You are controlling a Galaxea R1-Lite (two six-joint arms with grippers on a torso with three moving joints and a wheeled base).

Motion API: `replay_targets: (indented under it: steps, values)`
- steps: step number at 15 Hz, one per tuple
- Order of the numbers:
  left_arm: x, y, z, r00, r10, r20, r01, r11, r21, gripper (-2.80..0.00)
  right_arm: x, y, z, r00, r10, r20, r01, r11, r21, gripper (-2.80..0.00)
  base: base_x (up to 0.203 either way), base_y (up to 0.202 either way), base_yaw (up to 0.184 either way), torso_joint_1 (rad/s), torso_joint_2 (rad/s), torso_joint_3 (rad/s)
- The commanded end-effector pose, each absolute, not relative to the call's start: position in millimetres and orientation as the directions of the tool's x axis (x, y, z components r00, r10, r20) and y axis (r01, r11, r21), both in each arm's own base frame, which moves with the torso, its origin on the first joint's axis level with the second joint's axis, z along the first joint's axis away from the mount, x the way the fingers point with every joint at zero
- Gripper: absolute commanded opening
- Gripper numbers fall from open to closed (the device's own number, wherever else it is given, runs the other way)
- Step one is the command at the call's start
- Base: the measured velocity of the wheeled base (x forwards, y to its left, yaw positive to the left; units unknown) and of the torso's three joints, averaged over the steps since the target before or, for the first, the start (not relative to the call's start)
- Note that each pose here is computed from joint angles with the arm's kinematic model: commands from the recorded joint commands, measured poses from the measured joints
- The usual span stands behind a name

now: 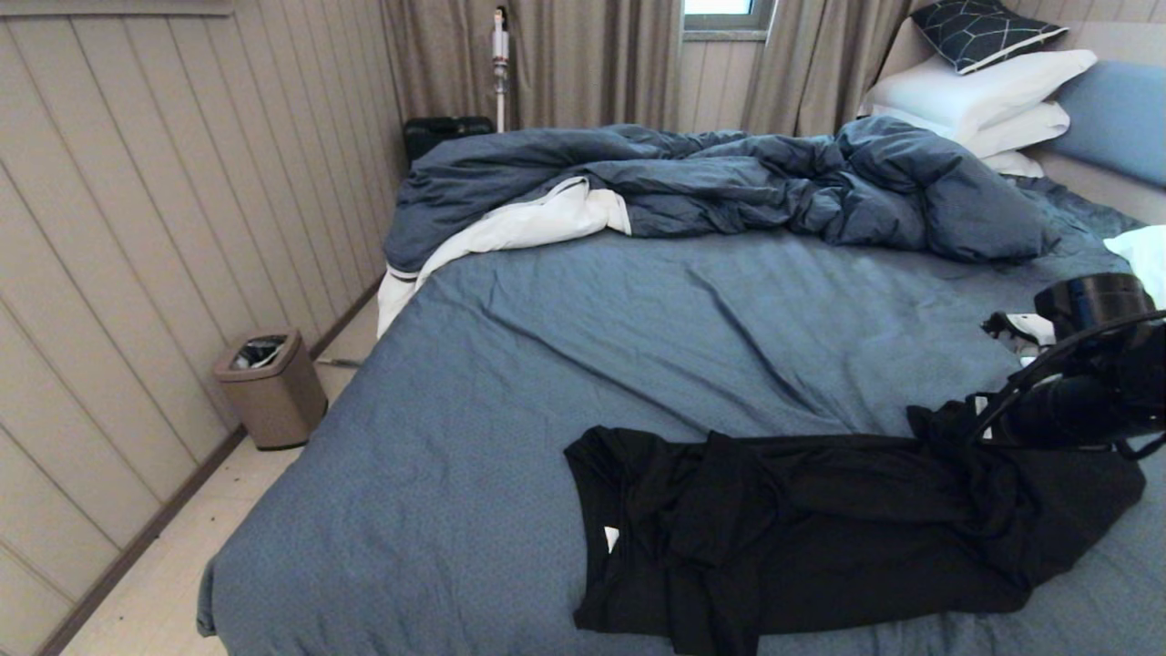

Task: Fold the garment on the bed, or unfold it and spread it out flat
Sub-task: Unford the black T-shirt

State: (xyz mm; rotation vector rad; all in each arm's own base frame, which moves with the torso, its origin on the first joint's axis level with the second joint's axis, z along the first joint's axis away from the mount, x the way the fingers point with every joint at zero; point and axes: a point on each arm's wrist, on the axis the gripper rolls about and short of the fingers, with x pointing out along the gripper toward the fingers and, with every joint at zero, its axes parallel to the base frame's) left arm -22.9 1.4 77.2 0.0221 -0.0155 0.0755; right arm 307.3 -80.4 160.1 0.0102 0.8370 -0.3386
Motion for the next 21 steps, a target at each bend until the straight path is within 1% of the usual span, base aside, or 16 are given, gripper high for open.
replay_targets:
  steps: [1, 2, 3, 9, 13, 16, 18, 21]
  values:
    - [-22.9, 1.4, 77.2, 0.997, 0.077, 0.017, -0.077, 0.997, 0.022, -2.8, 310.4, -82.3, 153.0, 0.602, -0.289, -0.744, 0.299, 0.946, -0.126, 0.0, 0.0, 0.0, 0.0, 0.0, 0.0, 0.0]
    - [-22.9, 1.4, 77.2, 0.997, 0.077, 0.017, -0.077, 0.997, 0.022, -2.8, 309.9, -82.3, 152.1, 0.598, -0.29, -0.747, 0.3, 0.946, -0.127, -0.05, 0.0, 0.0, 0.0, 0.0, 0.0, 0.0]
    - [-22.9, 1.4, 77.2, 0.997, 0.077, 0.017, -0.077, 0.997, 0.022, -2.8, 309.1, -83.1, 151.0, 0.596, -0.291, -0.749, 0.302, 0.945, -0.128, -2.8, 0.0, 0.0, 0.0, 0.0, 0.0, 0.0]
    - [-22.9, 1.4, 77.1, 0.997, 0.077, 0.015, -0.077, 0.997, 0.022, -2.8, 295.7, -99.0, 149.7, 0.573, -0.324, -0.752, 0.358, 0.925, -0.126, -2.8, 0.0, 0.0, 0.0, 0.0, 0.0, 0.0]
    - [-22.9, 1.4, 77.1, 0.997, 0.077, 0.015, -0.077, 0.997, 0.022, -2.8, 278.3, -110.1, 164.9, 0.59, -0.361, -0.723, 0.405, 0.906, -0.122, -2.8, 0.0, 0.0, 0.0, 0.0, 0.0, 0.0]
    - [-22.9, 1.4, 77.1, 0.997, 0.077, 0.015, -0.077, 0.997, 0.022, -2.8, 255.3, -116.6, 184.6, 0.614, -0.405, -0.678, 0.437, 0.889, -0.135, -2.8, 0.0, 0.0, 0.0, 0.0, 0.0, 0.0]
    - [-22.9, 1.4, 77.1, 0.997, 0.077, 0.015, -0.077, 0.997, 0.022, -2.8, 237.7, -125.4, 185.1, 0.591, -0.437, -0.678, 0.457, 0.874, -0.166, -2.8, 0.0, 0.0, 0.0, 0.0, 0.0, 0.0]
    - [-22.9, 1.4, 77.1, 0.997, 0.077, 0.015, -0.077, 0.997, 0.022, -2.8, 210.3, -133.3, 171.2, 0.538, -0.443, -0.717, 0.484, 0.859, -0.168, -2.8, 0.0, 0.0, 0.0, 0.0, 0.0, 0.0]
